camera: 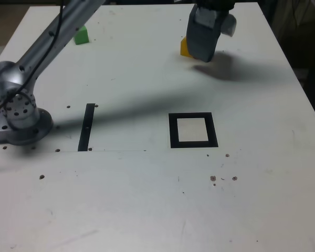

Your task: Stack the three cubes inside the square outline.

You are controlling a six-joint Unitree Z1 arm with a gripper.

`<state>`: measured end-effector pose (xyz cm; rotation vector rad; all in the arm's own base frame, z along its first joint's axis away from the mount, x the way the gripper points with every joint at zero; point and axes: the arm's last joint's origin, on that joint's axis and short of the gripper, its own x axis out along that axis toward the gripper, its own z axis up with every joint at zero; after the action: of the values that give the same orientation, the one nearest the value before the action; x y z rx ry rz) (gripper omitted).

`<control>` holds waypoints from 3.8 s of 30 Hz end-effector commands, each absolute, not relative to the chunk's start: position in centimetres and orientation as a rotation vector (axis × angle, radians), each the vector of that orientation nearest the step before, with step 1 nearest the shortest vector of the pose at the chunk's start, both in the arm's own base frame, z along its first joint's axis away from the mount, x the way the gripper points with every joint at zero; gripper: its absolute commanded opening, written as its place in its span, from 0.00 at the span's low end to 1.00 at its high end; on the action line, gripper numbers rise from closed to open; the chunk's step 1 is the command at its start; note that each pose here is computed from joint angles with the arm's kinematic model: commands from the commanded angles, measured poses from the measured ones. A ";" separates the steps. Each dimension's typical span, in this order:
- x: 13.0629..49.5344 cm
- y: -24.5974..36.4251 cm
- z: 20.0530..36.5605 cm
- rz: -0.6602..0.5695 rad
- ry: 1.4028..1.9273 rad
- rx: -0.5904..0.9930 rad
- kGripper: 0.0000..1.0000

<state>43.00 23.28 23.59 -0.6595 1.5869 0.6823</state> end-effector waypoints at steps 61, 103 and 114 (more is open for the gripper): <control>43.9 24.0 21.7 0.679 1.587 -0.680 0.32; 39.1 11.3 30.2 0.282 1.712 -0.301 0.32; 36.8 6.8 30.3 0.197 1.730 -0.190 0.32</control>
<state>37.17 7.04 29.93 -0.1977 1.7391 0.2011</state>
